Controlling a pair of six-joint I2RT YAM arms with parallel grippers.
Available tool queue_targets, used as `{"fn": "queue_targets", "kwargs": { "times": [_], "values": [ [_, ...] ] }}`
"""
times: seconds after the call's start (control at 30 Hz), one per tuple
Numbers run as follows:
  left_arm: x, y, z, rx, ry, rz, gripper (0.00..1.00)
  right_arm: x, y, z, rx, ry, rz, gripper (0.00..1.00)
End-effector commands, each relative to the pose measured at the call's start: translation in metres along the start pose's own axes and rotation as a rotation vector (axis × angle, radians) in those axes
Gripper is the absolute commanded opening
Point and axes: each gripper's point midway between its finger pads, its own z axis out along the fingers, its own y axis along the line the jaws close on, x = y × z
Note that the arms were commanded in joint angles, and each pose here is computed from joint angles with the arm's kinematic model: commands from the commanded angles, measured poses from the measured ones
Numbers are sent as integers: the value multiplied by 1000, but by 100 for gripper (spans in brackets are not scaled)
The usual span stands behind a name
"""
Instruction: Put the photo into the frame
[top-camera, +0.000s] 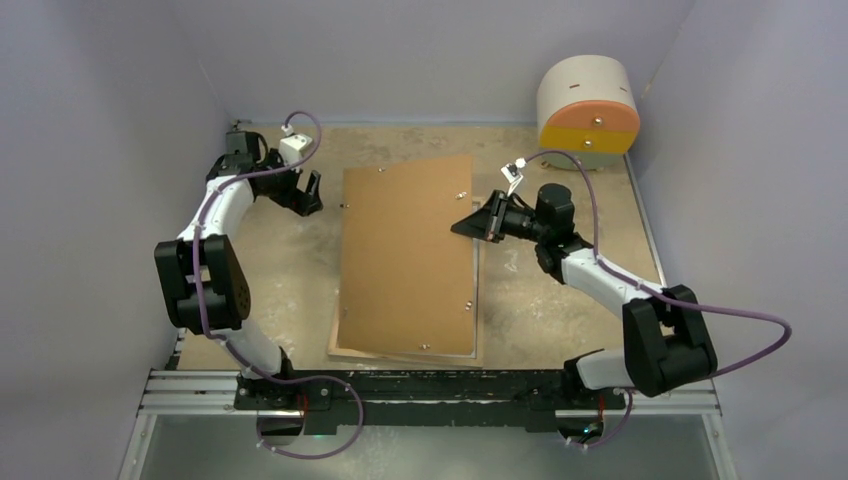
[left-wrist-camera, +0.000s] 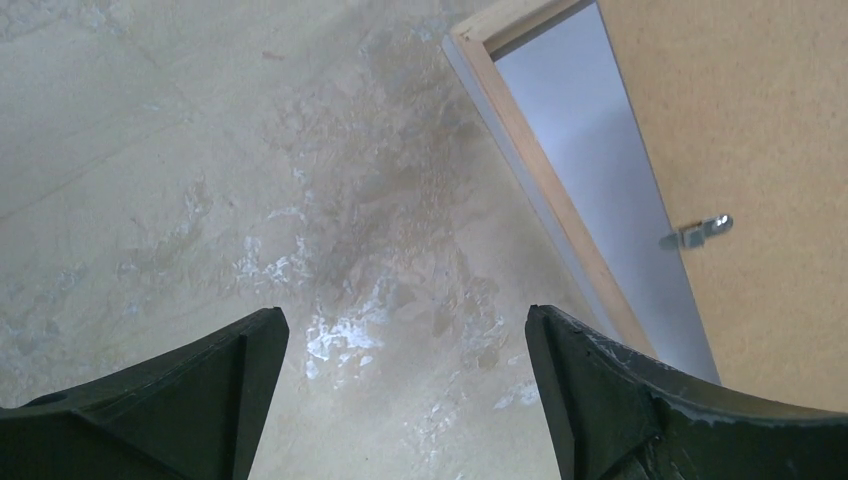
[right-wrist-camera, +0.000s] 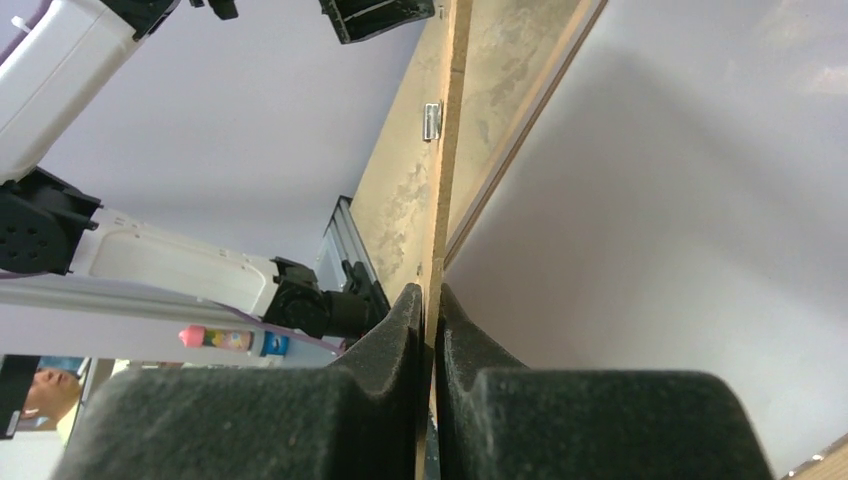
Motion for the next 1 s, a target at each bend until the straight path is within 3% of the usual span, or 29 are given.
{"fn": "queue_targets", "kwargs": {
  "times": [0.0, 0.6, 0.97],
  "values": [
    [-35, 0, -1, -4, -106, -17, 95, -8, 24, 2, -111, -1, -72, 0],
    [-45, -35, 28, -23, -51, 148, 95, -5, 18, 6, -120, 1, -35, 0],
    [-18, -69, 35, 66, 31, 244, 93, -3, 9, 6, -98, -18, -7, 0]
  ]
}}
